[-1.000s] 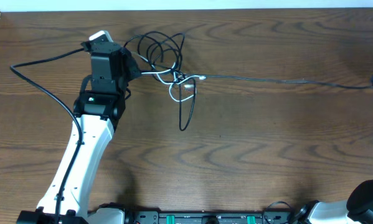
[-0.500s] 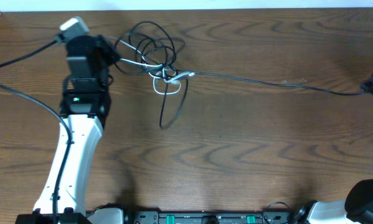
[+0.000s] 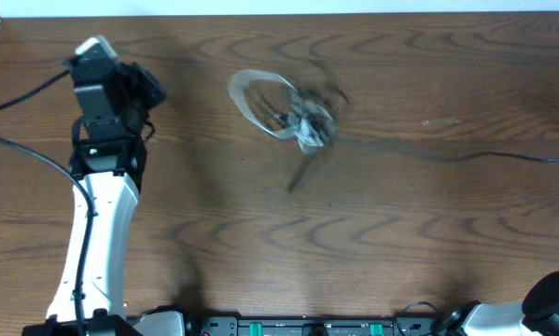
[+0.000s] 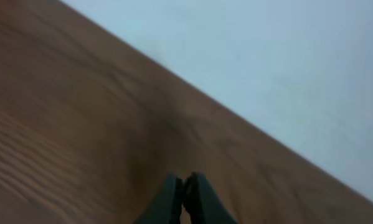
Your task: Untangle cables
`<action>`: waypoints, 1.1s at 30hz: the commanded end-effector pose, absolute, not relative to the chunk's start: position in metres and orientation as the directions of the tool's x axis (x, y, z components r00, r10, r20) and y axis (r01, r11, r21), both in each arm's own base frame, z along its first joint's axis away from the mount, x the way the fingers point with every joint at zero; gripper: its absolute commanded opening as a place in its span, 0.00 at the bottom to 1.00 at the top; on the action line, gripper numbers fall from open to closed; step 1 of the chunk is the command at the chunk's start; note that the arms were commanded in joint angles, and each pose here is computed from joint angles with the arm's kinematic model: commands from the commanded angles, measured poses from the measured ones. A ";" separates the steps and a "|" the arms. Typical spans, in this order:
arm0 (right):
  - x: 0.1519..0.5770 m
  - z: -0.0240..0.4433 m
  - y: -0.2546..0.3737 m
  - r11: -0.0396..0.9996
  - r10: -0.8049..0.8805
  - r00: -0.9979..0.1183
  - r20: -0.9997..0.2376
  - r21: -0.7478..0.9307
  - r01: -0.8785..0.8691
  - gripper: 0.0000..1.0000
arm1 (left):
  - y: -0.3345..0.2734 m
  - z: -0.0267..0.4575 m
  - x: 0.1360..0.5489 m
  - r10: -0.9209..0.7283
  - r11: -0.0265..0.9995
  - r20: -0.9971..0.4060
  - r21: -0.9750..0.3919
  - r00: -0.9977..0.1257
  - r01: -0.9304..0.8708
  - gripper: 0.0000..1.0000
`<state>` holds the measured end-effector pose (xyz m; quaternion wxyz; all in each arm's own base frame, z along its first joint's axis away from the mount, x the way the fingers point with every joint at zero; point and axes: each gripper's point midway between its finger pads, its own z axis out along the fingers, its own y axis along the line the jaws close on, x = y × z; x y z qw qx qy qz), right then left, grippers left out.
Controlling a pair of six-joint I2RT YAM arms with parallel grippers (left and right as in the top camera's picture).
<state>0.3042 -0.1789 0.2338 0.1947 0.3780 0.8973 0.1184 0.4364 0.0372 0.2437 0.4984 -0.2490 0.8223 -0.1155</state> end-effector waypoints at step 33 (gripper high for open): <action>0.332 0.204 0.002 0.942 0.233 -0.955 -0.180 0.287 0.176 0.03 | -0.095 0.197 0.389 -0.356 0.897 -0.588 -0.432 -0.726 -0.089 0.08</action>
